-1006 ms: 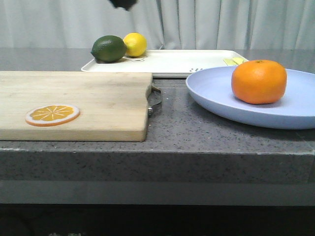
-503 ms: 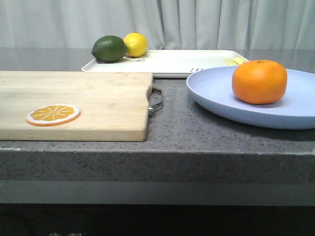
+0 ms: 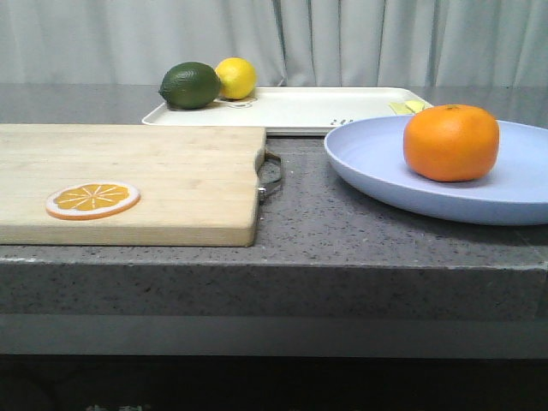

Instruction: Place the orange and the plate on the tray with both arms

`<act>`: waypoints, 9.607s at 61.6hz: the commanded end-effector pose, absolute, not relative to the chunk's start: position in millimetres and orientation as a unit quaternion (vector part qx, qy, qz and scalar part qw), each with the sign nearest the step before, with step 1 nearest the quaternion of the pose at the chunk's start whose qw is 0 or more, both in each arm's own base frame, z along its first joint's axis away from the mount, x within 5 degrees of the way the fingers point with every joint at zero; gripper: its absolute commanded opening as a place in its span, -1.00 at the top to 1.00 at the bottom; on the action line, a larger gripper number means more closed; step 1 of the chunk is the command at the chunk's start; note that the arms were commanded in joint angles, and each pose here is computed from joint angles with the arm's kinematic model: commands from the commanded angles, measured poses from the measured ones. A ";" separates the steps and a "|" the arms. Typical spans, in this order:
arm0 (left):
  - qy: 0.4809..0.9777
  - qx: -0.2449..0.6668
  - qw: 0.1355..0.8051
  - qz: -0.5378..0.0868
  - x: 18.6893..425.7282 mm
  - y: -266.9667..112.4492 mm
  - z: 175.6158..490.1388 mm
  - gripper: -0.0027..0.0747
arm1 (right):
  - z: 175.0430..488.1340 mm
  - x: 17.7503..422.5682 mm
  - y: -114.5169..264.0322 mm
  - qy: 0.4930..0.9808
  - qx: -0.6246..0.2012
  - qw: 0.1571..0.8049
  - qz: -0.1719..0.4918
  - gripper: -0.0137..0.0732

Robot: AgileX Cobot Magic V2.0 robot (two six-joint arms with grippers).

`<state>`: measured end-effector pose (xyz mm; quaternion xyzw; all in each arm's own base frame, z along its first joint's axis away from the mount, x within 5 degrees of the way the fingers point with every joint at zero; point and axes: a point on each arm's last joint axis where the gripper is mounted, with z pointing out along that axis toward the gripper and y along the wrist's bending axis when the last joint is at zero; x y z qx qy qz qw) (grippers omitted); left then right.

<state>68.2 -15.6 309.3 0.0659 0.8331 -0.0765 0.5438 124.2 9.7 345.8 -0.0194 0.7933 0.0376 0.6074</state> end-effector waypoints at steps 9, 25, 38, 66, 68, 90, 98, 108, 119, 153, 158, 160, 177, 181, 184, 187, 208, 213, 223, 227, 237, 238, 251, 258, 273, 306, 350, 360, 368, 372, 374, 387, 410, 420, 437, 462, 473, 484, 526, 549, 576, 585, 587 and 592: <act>0.749 0.054 0.653 -0.096 31.1 -8.9 310.9 0.98 | 363.5 125.3 8.9 0.762 -0.014 0.647 0.038 -0.68; 0.710 0.050 0.695 -0.099 23.4 -7.0 303.9 0.98 | 358.4 154.2 10.8 0.803 -0.007 0.594 0.045 -0.67; 0.710 0.050 0.695 -0.099 23.6 -7.0 303.5 0.98 | 355.9 217.7 -3.3 0.846 0.060 0.528 0.042 -0.67; 0.710 0.050 0.695 -0.099 23.6 -7.0 303.5 0.98 | 297.8 306.0 -12.2 0.930 0.077 0.352 0.066 -0.17; 0.710 0.050 0.695 -0.099 23.6 -7.0 303.5 0.98 | 295.0 307.9 -10.8 0.931 0.075 0.348 0.074 -0.16; 0.710 0.050 0.695 -0.099 23.6 -7.0 303.5 0.98 | 279.3 316.9 -5.8 0.938 0.071 0.323 0.105 -0.09; 0.710 0.050 0.695 -0.099 23.6 -7.0 303.5 0.98 | 272.4 320.2 -6.3 0.941 0.073 0.313 0.105 0.07; 0.710 0.050 0.695 -0.099 23.6 -7.0 303.5 0.98 | 270.3 320.8 -6.3 0.942 0.073 0.309 0.105 0.45; 0.710 0.050 0.695 -0.099 23.6 -7.0 303.5 0.98 | 276.7 321.4 -5.1 0.945 0.068 0.301 0.111 0.97; 0.710 0.050 0.695 -0.099 23.6 -7.0 303.5 0.98 | 344.8 338.3 -2.2 0.920 0.059 0.325 0.209 0.96; 0.710 0.050 0.695 -0.099 23.6 -7.0 303.5 0.98 | 351.3 346.8 -1.0 0.912 0.064 0.336 0.226 0.96; 0.710 0.050 0.695 -0.099 23.6 -7.0 303.5 0.98 | 353.7 351.9 -0.4 0.908 0.068 0.341 0.235 0.96; 0.710 0.050 0.695 -0.099 23.6 -7.0 303.5 0.98 | 365.5 414.7 5.9 0.872 0.080 0.377 0.303 0.94; 0.710 0.050 0.695 -0.099 23.6 -7.0 303.5 0.98 | 368.3 434.3 9.8 0.864 0.075 0.393 0.306 0.94; 0.710 0.050 0.695 -0.099 23.6 -7.0 303.5 0.98 | 369.5 444.7 12.7 0.859 0.074 0.400 0.309 0.94; 0.710 0.050 0.695 -0.099 23.6 -7.0 303.5 0.98 | 370.1 456.4 17.5 0.855 0.072 0.406 0.315 0.94; 0.711 0.050 0.694 -0.099 24.1 -7.1 302.5 0.98 | 345.9 516.3 53.2 0.851 0.076 0.402 0.328 0.94; 0.711 0.050 0.694 -0.099 24.1 -7.1 302.5 0.98 | 336.8 523.1 59.1 0.857 0.071 0.397 0.322 0.94; 0.711 0.050 0.694 -0.099 24.1 -7.1 302.5 0.98 | 324.9 530.0 60.9 0.864 0.067 0.393 0.307 0.94; 0.711 0.050 0.694 -0.099 24.1 -7.1 302.5 0.98 | 323.1 531.3 59.2 0.866 0.066 0.397 0.295 0.94; 0.711 0.050 0.694 -0.099 24.1 -7.1 302.5 0.98 | 322.4 531.6 57.8 0.869 0.063 0.400 0.285 0.82; 0.711 0.050 0.694 -0.099 24.1 -7.1 302.5 0.98 | 322.4 531.6 57.8 0.869 0.063 0.400 0.285 0.79; 0.711 0.050 0.694 -0.099 24.1 -7.1 302.5 0.98 | 320.3 528.9 60.8 0.876 0.057 0.382 0.289 0.20; 0.711 0.050 0.694 -0.099 24.1 -7.1 302.5 0.98 | 330.3 524.9 60.1 0.876 0.050 0.385 0.287 -0.01; 0.711 0.050 0.694 -0.099 24.1 -7.1 302.5 0.98 | 379.2 497.1 55.8 0.881 0.013 0.407 0.241 0.55; 0.711 0.050 0.694 -0.099 24.1 -7.1 302.5 0.98 | 405.0 452.7 37.8 0.935 -0.012 0.333 0.120 0.94; 0.713 0.050 0.692 -0.099 24.1 -7.1 302.0 0.98 | 416.8 285.1 12.9 0.950 -0.043 0.310 0.002 0.94; 0.713 0.050 0.692 -0.099 24.1 -7.1 302.0 0.98 | 409.4 224.8 10.2 0.914 -0.047 0.404 -0.001 0.94; 0.713 0.050 0.692 -0.099 24.1 -7.1 302.0 0.98 | 399.2 178.8 7.7 0.872 -0.050 0.487 -0.007 0.94; 0.713 0.050 0.692 -0.099 24.1 -7.1 302.0 0.98 | 389.4 155.8 6.2 0.853 -0.051 0.520 -0.012 0.94; 0.713 0.050 0.692 -0.099 24.1 -7.1 302.0 0.98 | 385.6 148.2 5.7 0.844 -0.051 0.534 -0.014 0.94; 0.713 0.050 0.692 -0.099 24.1 -7.1 302.0 0.98 | 351.1 98.4 3.5 0.797 -0.049 0.602 -0.016 0.94; 0.713 0.050 0.692 -0.099 24.1 -7.1 302.0 0.98 | 321.5 50.6 1.7 0.699 -0.046 0.713 -0.020 0.94; 0.713 0.050 0.692 -0.099 24.1 -7.1 302.0 0.98 | 322.0 50.6 1.7 0.697 -0.046 0.715 -0.020 0.94; 0.713 0.050 0.692 -0.099 24.1 -7.1 302.0 0.98 | 322.0 50.6 1.7 0.697 -0.046 0.715 -0.020 0.94; 0.713 0.050 0.692 -0.099 24.1 -7.1 302.0 0.98 | 322.0 50.6 1.7 0.697 -0.046 0.715 -0.020 0.94; 0.713 0.050 0.692 -0.099 24.1 -7.1 302.0 0.98 | 322.0 50.6 1.7 0.697 -0.046 0.715 -0.020 0.94; 0.713 0.050 0.692 -0.099 24.1 -7.1 302.0 0.98 | 322.0 50.6 1.7 0.697 -0.046 0.715 -0.020 0.94; 0.698 -0.030 0.714 -0.039 53.0 -1.0 212.4 0.98 | 320.7 51.0 1.7 0.699 -0.046 0.713 -0.020 0.94; 0.690 -0.032 0.722 -0.038 54.6 -0.6 206.6 0.98 | 320.7 51.0 1.7 0.699 -0.046 0.713 -0.020 0.94; 0.690 -0.032 0.722 -0.038 54.6 -0.6 206.6 0.98 | 320.7 51.0 1.7 0.699 -0.046 0.713 -0.020 0.94; 0.690 -0.032 0.722 -0.038 54.6 -0.6 206.6 0.98 | 320.7 51.0 1.7 0.699 -0.046 0.713 -0.020 0.94; 0.690 -0.032 0.722 -0.038 54.6 -0.6 206.6 0.98 | 320.7 51.0 1.7 0.699 -0.046 0.713 -0.020 0.94; 0.690 -0.032 0.722 -0.038 54.6 -0.6 206.6 0.98 | 320.7 51.0 1.7 0.699 -0.046 0.713 -0.020 0.94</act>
